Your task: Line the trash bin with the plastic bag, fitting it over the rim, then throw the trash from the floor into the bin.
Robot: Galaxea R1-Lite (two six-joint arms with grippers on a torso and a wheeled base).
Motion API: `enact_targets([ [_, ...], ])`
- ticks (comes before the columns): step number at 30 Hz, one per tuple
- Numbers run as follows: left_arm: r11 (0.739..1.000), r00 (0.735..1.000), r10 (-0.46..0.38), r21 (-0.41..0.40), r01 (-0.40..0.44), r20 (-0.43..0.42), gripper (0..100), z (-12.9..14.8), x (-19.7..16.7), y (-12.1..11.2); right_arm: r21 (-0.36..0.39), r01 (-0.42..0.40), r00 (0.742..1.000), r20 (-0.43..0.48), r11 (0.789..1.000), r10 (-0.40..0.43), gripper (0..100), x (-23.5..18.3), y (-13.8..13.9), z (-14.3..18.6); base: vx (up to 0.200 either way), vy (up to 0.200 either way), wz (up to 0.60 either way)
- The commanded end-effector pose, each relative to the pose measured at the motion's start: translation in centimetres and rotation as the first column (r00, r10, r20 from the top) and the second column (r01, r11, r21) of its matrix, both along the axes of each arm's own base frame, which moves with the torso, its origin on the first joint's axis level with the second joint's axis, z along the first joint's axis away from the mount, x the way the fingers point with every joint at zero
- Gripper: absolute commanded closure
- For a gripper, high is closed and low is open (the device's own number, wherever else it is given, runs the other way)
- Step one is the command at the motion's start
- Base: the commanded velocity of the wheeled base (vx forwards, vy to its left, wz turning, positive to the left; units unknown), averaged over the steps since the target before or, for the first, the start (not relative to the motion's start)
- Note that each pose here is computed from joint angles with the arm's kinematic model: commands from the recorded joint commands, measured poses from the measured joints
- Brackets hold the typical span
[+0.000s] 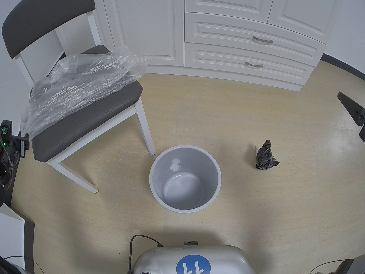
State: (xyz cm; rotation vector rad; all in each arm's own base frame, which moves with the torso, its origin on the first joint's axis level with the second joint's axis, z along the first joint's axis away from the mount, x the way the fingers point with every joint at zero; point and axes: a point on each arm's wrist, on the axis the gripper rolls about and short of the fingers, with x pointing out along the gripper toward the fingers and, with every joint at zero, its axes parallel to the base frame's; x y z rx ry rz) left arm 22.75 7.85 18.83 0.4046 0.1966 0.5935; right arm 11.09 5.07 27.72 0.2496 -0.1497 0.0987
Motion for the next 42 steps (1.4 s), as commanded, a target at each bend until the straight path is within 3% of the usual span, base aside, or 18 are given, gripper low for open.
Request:
enact_targets([
  [1, 1.000, 0.999, -0.011, -0.011, 0.011, -0.030, 0, -0.8, -0.1, -0.1, 0.001, 0.000, 1.000, 0.002, 1.000, 0.000, 0, 0.0, 0.0, 0.0, 0.000, 0.000, 0.00],
  [16, 0.999, 1.000, -0.020, -0.045, 0.020, -0.002, 0, -1.6, 2.0, 1.1, 0.003, -0.002, 1.000, 0.006, 1.000, 0.002, 0, -0.2, -0.1, 0.1, 0.000, 0.000, 0.00],
  [32, 1.000, 0.983, -0.024, 0.001, 0.024, 0.181, 0, -0.6, 4.8, 2.0, 0.004, 0.001, 1.000, 0.007, 1.000, -0.001, 0, -0.2, -0.1, 0.1, 0.000, 0.000, 0.00],
  [42, 1.000, 0.979, -0.031, 0.007, 0.030, 0.201, 0, -0.2, 4.9, 2.0, 0.006, 0.001, 1.000, 0.007, 1.000, -0.001, 0, -0.2, -0.1, 0.1, 0.000, 0.000, 0.00],
])
